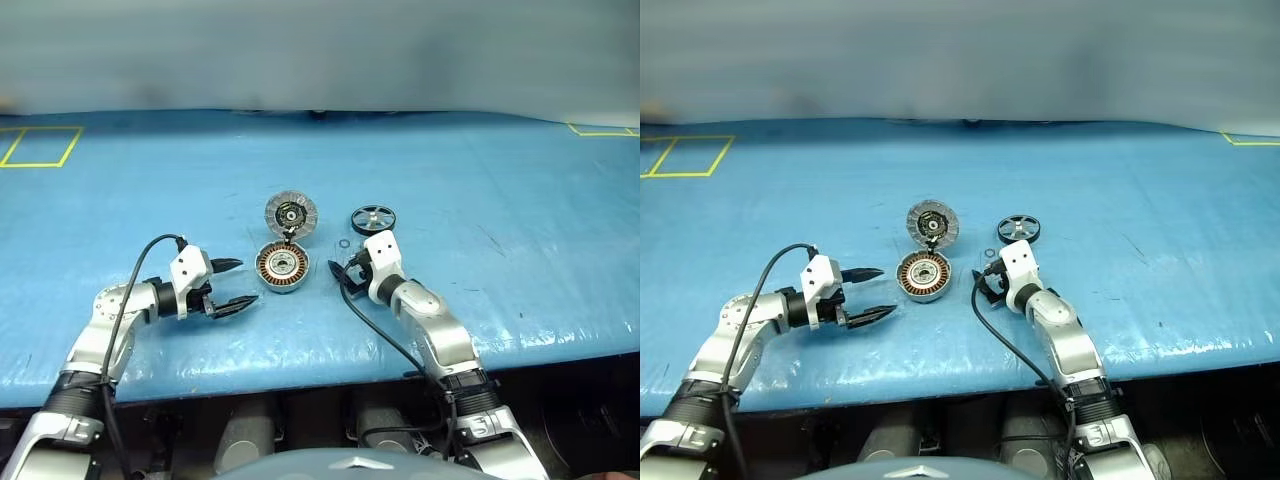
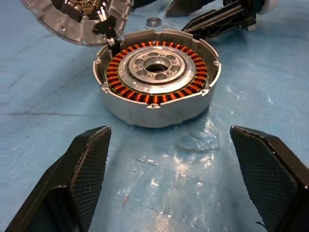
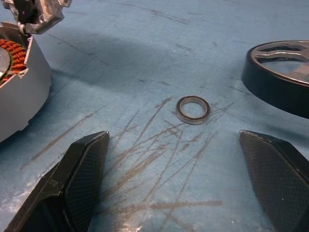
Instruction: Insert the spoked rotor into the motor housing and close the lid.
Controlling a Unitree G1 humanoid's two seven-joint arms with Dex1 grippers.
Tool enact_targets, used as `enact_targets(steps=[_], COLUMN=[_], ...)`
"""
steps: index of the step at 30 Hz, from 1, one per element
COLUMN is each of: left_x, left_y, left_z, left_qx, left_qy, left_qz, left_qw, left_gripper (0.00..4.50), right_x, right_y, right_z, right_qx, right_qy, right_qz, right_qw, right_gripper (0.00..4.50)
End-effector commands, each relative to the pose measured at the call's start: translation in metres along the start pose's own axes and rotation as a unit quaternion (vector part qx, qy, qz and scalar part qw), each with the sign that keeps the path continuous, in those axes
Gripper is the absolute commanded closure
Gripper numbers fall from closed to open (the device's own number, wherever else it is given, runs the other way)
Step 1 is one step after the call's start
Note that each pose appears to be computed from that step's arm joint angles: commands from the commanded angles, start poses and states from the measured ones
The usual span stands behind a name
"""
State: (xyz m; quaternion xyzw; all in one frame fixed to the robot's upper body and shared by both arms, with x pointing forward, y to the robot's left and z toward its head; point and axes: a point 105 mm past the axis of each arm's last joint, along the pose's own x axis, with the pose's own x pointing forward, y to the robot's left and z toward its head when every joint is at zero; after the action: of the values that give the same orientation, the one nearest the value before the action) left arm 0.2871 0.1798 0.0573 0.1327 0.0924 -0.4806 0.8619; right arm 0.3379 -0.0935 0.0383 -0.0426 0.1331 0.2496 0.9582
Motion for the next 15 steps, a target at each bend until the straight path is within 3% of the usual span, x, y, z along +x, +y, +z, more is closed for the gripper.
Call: enact_targets(steps=[1,12,15], left_x=[-0.003,0.001,0.004], left_y=[0.003,-0.013,-0.017], left_z=[0.012,0.002,-0.001], left_qx=[0.026,0.007,-0.001], left_qy=[-0.046,-0.079,-0.077], left_qz=[0.046,0.075,0.072], left_qw=[0.998,0.994,0.994], left_gripper=[0.31,0.31,0.28], right_x=[0.002,0.025,0.029], right_y=[-0.006,-0.003,-0.003], right_z=[0.004,-0.002,-0.005], right_qx=[0.012,-0.002,0.004], right_qy=[-0.012,-0.004,0.000], right_qz=[-0.004,0.007,0.003], right_qw=[1.000,1.000,1.000], right_gripper=[0.00,0.00,0.92])
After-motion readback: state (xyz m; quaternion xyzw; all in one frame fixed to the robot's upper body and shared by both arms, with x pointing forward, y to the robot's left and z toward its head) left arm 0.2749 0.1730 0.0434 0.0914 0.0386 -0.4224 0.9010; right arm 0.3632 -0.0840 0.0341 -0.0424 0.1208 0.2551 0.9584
